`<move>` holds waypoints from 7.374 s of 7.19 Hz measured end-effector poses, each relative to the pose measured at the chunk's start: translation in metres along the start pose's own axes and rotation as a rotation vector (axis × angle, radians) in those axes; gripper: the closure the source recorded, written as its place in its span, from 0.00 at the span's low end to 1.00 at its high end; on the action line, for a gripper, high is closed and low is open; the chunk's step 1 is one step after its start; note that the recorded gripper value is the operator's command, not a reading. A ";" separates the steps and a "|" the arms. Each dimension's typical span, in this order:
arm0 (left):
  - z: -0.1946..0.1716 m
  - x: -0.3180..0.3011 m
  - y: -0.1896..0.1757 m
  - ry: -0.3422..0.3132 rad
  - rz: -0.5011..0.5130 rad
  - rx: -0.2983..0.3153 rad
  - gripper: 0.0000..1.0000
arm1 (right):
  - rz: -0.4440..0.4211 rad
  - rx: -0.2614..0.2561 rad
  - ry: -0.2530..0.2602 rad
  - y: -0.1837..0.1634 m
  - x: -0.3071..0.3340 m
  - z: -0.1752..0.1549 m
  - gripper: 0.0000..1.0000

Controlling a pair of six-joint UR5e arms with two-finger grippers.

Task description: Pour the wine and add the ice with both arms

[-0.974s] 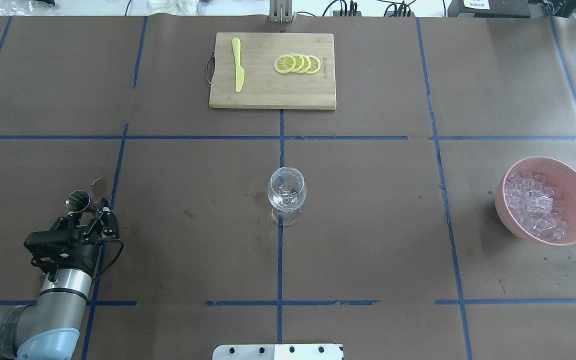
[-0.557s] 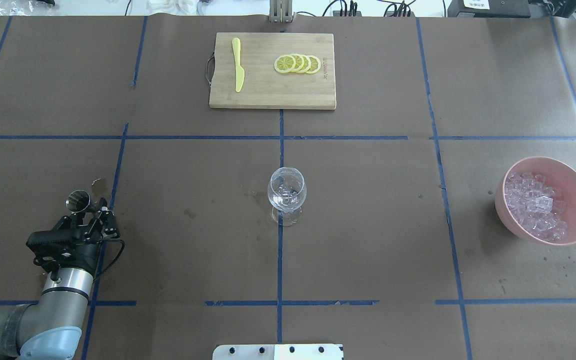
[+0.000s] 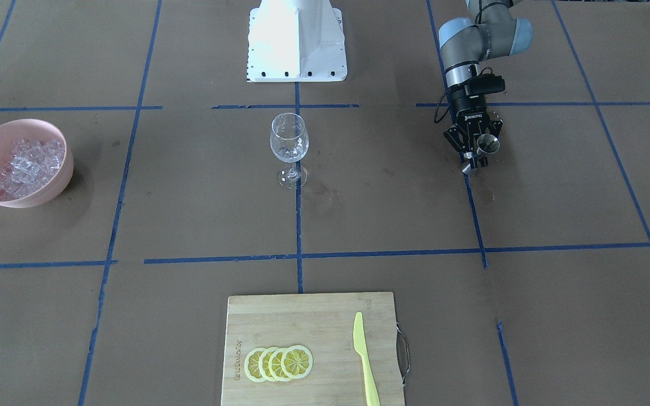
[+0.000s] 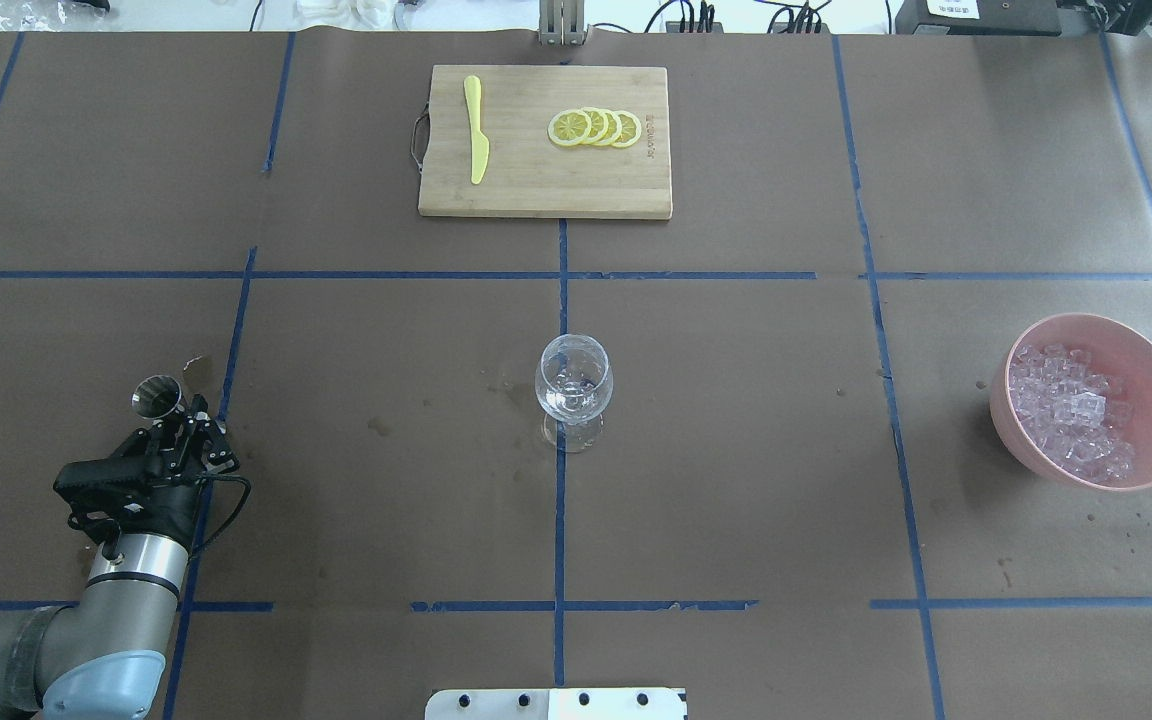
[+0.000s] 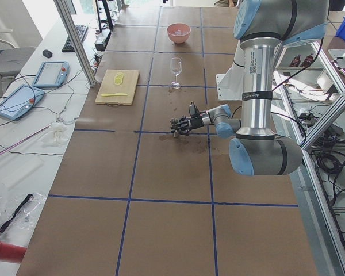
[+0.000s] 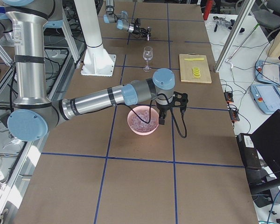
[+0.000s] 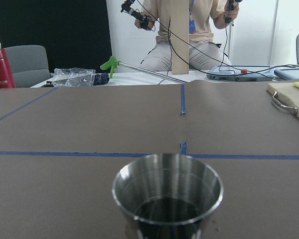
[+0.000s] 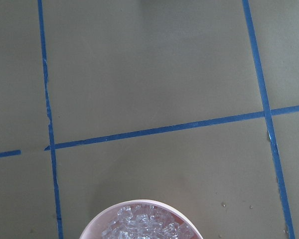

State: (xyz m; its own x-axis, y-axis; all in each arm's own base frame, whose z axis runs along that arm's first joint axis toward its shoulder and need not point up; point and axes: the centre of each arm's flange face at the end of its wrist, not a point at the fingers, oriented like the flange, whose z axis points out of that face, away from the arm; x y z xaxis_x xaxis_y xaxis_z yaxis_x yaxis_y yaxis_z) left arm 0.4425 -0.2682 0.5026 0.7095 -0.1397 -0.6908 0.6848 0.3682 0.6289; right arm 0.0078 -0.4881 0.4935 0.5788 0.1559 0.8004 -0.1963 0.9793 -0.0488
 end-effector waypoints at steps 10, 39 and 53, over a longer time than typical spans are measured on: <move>-0.013 0.107 -0.167 0.078 0.045 0.102 1.00 | -0.034 0.046 0.035 0.043 -0.046 0.080 0.00; -0.095 0.303 -0.152 0.147 1.349 0.242 1.00 | -0.071 0.015 0.071 0.127 -0.076 0.132 0.00; -0.096 0.302 -0.170 -0.033 1.614 0.327 1.00 | -0.067 0.011 0.059 0.132 -0.085 0.140 0.00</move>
State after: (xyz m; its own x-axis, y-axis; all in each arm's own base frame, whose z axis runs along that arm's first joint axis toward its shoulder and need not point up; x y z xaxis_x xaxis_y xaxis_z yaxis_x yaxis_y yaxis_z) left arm 0.5249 -0.2851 0.1528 0.6803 0.1520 0.7170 -0.7188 -0.0529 0.6932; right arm -0.1780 -0.3897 0.5022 0.6365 0.0979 0.7650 -0.1645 0.9863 0.0107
